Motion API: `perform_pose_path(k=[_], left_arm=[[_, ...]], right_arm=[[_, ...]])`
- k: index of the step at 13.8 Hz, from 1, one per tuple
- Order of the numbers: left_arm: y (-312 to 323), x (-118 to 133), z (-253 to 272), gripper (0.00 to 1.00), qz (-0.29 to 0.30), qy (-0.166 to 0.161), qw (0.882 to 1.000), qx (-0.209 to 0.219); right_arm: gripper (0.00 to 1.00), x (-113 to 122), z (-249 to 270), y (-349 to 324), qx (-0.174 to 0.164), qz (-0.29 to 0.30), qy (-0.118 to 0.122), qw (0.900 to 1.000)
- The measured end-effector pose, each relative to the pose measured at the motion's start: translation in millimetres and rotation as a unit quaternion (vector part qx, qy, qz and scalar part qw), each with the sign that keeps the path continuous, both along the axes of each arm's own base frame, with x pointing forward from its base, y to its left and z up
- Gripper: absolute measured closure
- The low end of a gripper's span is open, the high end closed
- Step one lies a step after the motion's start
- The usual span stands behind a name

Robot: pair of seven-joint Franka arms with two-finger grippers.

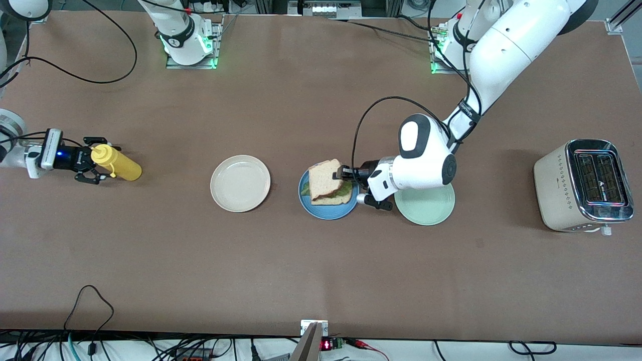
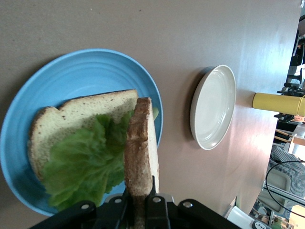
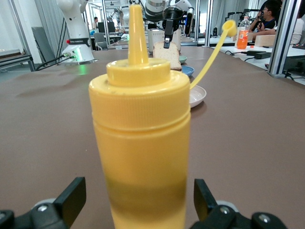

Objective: Make sandwich in blue plate with both arms
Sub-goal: 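Carry the second bread slice with the left gripper onto the lettuce, then release the bread with the left gripper while the right gripper releases the bottle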

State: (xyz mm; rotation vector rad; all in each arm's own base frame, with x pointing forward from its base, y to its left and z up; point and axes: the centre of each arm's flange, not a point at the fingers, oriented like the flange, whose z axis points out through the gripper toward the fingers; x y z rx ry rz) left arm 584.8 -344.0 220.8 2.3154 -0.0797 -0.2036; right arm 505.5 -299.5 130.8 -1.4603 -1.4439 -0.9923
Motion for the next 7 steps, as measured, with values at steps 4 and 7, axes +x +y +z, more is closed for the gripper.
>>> perform_pose_path(k=[4, 7], left_arm=[[13, 2, -27, 0.53, -0.016, -0.010, 1.000, -0.006], [21, 6, -33, 0.21, -0.016, -0.018, 1.000, -0.004]], right_arm=[[0.00, 19, 44, -34, -0.035, 0.008, -0.022, 0.999], [0.00, 37, 115, -57, -0.092, 0.005, 0.001, 0.996]])
